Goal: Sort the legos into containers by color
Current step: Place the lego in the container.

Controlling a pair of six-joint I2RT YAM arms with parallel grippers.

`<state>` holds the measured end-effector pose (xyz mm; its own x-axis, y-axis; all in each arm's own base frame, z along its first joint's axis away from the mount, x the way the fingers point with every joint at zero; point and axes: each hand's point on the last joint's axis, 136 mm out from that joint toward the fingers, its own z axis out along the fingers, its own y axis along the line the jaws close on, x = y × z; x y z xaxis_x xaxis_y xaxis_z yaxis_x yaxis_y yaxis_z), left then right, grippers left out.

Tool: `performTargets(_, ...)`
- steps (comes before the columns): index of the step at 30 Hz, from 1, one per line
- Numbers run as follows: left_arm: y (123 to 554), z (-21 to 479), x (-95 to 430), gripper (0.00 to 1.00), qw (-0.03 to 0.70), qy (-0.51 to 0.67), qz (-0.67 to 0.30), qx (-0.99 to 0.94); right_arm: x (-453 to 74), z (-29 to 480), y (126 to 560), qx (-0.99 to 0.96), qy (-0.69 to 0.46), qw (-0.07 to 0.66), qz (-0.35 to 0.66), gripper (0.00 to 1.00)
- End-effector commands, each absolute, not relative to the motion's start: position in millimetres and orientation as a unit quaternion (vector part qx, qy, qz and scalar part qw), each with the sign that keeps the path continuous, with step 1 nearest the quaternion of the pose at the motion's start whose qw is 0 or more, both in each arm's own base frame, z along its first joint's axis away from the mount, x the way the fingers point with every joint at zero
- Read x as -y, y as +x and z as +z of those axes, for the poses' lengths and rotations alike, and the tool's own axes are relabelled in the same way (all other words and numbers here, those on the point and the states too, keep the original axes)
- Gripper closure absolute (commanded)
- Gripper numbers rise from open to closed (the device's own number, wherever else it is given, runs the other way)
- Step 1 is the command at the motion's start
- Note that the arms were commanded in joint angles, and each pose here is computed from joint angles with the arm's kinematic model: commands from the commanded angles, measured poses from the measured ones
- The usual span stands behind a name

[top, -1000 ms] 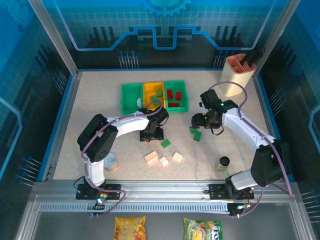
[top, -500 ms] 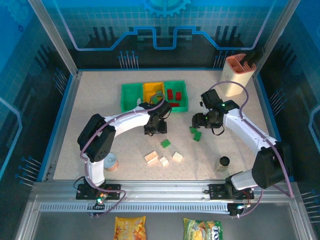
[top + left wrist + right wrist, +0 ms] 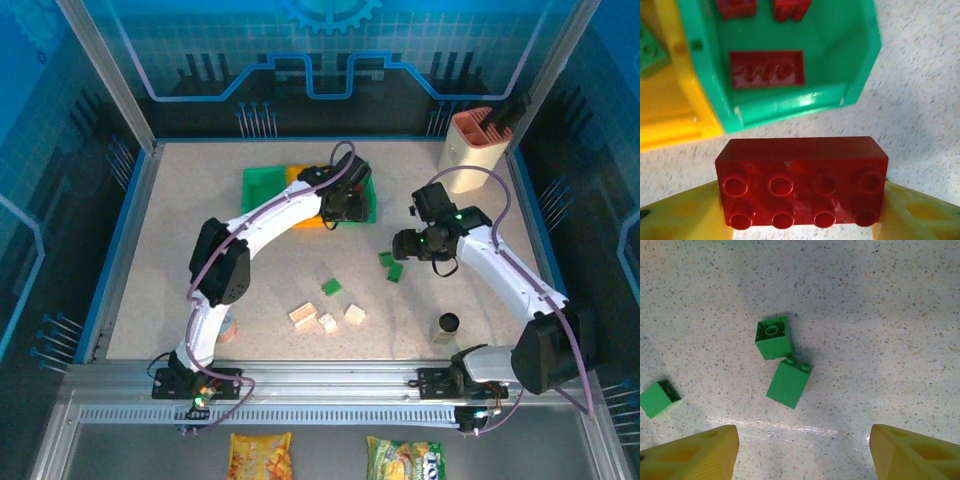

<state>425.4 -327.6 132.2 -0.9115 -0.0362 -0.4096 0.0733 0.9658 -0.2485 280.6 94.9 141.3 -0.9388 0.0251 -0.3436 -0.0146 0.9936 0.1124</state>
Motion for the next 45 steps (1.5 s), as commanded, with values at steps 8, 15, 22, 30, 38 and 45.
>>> performTargets(8, 502, 148, 332, 0.41, 0.291, 0.019, -0.136, -0.947, -77, 143, 267, -0.984, 0.019, 0.171, 0.044, 0.29)
performTargets(15, 547, 151, 337, 0.42, 0.356, 0.0, -0.149, -0.922, -75, 145, 264, -0.984, 0.021, 0.174, 0.045, 0.29)
performTargets(22, 579, 136, 336, 0.42, 0.388, -0.02, -0.163, -0.907, -72, 145, 260, -0.984, 0.021, 0.171, 0.044, 0.29)
performTargets(30, 595, 131, 331, 0.32, 0.409, -0.03, -0.157, -0.899, -62, 147, 254, -0.984, 0.028, 0.172, 0.038, 0.29)
performTargets(38, 589, 168, 334, 0.24, 0.423, -0.021, -0.182, -0.887, -60, 156, 254, -0.982, 0.031, 0.182, 0.038, 0.29)
performTargets(45, 569, 203, 336, 0.25, 0.425, -0.003, -0.202, -0.882, -63, 161, 257, -0.98, 0.032, 0.188, 0.047, 0.29)
